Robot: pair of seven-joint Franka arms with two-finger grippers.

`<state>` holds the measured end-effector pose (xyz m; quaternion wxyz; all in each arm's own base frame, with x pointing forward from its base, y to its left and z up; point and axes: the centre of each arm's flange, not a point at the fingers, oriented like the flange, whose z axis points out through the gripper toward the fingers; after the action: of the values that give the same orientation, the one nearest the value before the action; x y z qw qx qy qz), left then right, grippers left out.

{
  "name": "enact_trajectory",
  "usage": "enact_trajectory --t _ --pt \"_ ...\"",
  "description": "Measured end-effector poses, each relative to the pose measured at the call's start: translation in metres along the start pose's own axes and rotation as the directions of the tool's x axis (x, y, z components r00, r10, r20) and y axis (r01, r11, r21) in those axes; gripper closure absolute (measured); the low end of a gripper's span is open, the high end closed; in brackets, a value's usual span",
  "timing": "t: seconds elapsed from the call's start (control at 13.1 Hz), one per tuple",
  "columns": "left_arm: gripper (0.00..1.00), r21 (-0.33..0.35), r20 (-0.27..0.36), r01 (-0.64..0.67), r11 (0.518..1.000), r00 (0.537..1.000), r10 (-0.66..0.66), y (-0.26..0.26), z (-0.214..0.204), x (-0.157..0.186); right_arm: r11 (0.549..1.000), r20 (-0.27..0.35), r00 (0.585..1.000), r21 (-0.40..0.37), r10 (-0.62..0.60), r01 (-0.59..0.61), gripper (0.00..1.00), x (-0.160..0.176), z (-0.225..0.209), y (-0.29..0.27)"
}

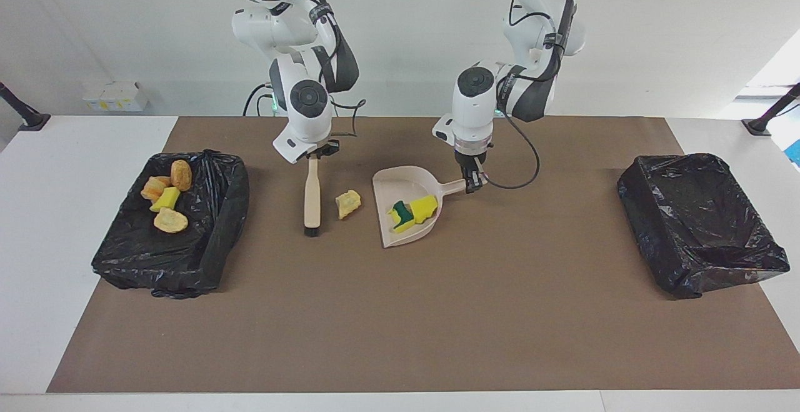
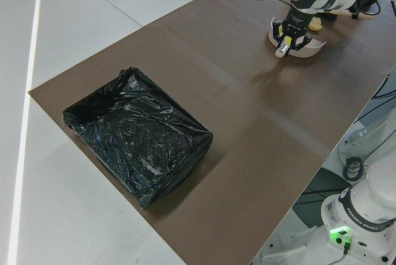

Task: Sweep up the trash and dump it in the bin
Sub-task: 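Sweep the cracker into the dustpan with the brush in the right gripper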

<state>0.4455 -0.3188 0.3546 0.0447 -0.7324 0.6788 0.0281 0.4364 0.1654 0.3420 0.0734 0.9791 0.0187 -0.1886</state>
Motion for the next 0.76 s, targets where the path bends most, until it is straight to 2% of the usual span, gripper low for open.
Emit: enact_trajectory --t 0.38,0.61,0.76 --pt "0.67 -0.006 0.006 0.029 1.000 1.000 -0.029 0.005 0.003 -0.003 0.978 -0.031 0.998 0.202 -0.046 0.051 0.74 -0.013 -0.008 -0.059" --pt "0.67 0.002 -0.003 0.032 0.999 0.999 -0.032 0.007 0.007 -0.006 0.926 -0.029 0.999 0.375 -0.023 0.032 0.74 -0.021 -0.018 -0.093" --pt "0.67 0.019 -0.023 0.034 0.999 0.999 -0.033 0.007 0.013 -0.008 0.901 -0.051 0.998 0.432 -0.021 0.041 0.74 -0.025 -0.036 -0.110"
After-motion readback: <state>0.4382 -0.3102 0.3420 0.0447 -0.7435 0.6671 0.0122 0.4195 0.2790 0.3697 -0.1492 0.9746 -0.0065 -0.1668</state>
